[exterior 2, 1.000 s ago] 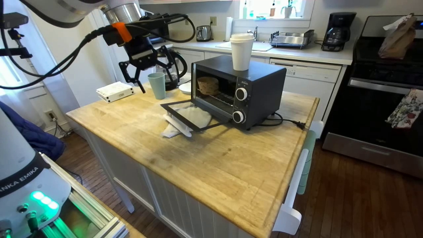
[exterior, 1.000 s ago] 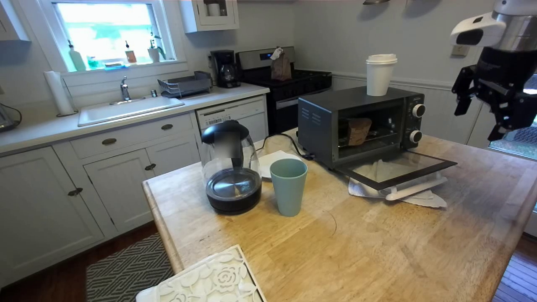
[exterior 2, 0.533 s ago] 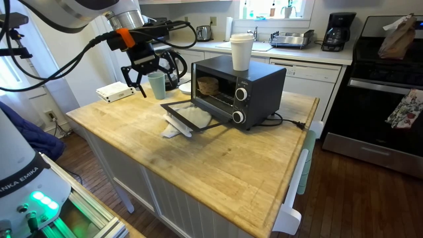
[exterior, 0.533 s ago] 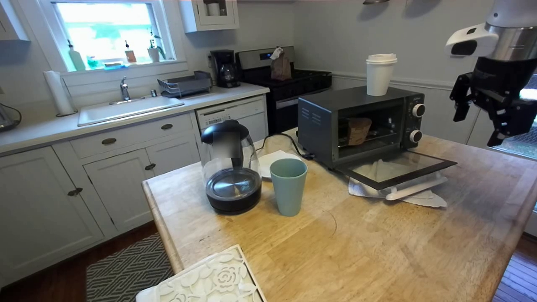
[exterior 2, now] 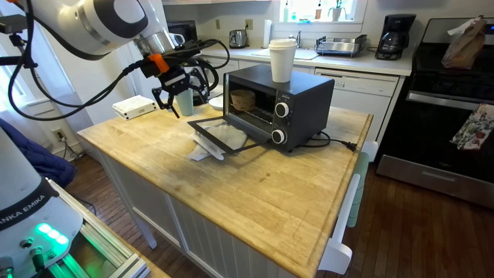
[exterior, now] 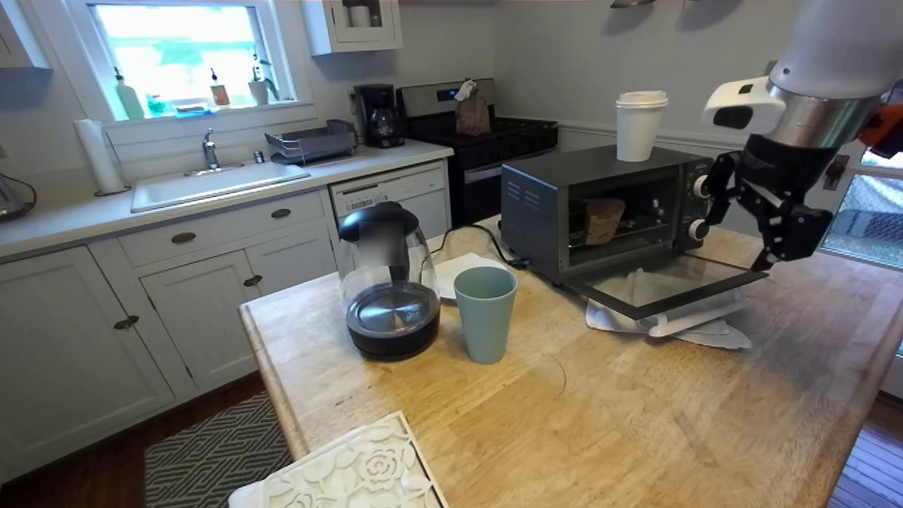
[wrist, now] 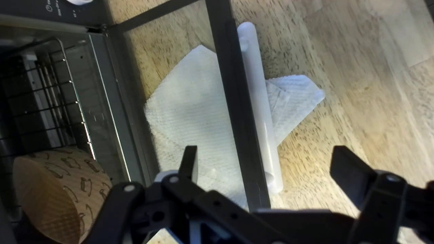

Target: Close the oven door

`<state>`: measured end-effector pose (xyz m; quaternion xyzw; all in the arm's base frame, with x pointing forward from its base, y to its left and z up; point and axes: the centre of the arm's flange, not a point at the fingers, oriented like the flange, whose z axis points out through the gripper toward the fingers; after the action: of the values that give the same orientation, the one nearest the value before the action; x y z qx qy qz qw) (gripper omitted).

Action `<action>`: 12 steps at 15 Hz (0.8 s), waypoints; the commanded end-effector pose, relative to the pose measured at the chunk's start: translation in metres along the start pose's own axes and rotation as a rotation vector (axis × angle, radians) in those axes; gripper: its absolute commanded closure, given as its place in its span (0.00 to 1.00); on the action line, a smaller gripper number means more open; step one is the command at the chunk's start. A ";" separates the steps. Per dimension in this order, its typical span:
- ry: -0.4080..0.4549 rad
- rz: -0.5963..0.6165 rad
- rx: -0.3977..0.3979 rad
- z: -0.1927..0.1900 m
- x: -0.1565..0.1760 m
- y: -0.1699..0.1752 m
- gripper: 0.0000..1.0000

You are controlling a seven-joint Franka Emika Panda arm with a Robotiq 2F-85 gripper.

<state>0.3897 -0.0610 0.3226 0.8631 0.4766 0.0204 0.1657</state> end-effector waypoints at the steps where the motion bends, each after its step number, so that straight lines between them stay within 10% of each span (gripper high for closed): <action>1: -0.020 -0.047 -0.015 0.033 -0.012 -0.047 0.00; 12: -0.089 -0.107 0.036 0.075 0.000 -0.029 0.00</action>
<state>0.3806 -0.0683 0.2480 0.8434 0.5105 -0.0452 0.1610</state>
